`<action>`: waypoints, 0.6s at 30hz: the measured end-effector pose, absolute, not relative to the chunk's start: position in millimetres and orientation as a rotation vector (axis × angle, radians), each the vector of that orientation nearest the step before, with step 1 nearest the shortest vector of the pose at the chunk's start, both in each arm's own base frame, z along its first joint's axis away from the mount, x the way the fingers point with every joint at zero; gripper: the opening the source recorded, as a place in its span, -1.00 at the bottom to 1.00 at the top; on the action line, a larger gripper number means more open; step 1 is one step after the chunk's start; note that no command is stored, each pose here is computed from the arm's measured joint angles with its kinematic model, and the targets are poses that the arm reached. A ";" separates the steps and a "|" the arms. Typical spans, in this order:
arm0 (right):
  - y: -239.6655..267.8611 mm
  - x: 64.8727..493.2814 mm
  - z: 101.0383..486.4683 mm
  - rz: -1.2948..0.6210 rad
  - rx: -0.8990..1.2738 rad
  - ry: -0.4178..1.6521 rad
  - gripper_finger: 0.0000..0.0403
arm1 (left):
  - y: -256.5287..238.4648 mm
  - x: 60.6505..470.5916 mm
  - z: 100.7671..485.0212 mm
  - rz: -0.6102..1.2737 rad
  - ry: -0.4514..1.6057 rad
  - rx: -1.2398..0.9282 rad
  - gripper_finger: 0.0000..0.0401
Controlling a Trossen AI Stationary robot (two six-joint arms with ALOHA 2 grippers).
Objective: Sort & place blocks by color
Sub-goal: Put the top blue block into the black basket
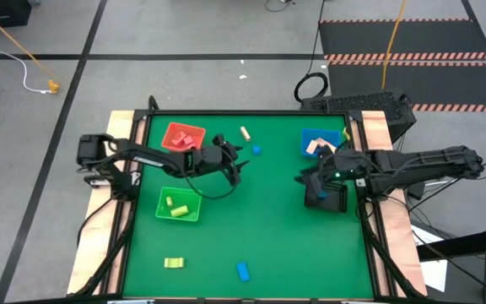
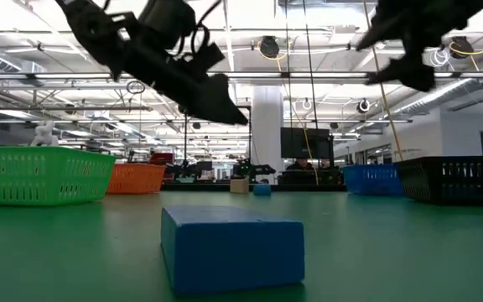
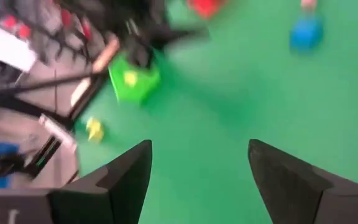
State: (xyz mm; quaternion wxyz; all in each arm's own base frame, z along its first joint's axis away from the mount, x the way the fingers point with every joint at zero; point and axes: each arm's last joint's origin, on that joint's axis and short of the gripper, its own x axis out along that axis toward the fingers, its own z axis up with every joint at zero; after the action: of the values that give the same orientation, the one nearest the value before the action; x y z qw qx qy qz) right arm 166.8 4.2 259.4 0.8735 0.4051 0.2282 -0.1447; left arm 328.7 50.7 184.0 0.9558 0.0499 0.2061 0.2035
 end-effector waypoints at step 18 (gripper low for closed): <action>-19.6 243.3 200.6 -0.665 0.268 -0.031 0.28 | 40.2 315.4 199.8 0.466 0.411 -0.179 0.27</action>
State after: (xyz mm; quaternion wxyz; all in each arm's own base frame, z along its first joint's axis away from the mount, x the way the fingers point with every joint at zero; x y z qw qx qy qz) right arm 243.3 -19.6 200.6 0.9364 0.1310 -0.0152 -0.3252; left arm 315.4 40.2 199.8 0.9483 -0.0877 0.2020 0.2287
